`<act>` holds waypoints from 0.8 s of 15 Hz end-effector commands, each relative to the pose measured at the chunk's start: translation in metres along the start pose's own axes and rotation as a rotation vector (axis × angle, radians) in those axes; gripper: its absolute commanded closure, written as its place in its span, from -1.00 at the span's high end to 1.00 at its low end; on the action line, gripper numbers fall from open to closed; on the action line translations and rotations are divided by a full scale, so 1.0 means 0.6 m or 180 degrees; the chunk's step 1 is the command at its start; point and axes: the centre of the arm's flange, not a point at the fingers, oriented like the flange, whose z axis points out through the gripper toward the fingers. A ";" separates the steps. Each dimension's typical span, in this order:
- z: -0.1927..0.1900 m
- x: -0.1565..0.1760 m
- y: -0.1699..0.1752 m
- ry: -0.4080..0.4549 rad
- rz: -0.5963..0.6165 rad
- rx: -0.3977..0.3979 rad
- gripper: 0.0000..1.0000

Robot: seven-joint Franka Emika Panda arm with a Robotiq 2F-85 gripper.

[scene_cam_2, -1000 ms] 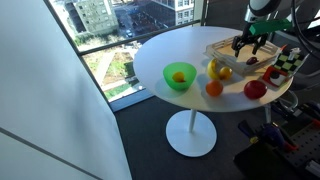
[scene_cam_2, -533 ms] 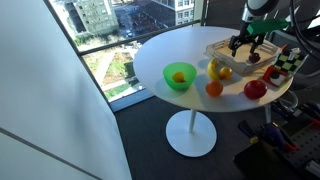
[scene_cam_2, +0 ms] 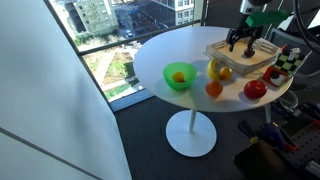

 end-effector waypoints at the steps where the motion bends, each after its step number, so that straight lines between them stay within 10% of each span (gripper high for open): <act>1: -0.048 -0.014 -0.016 -0.0095 -0.0153 0.0025 1.00; 12: -0.122 -0.080 -0.037 -0.0426 -0.0325 -0.0127 1.00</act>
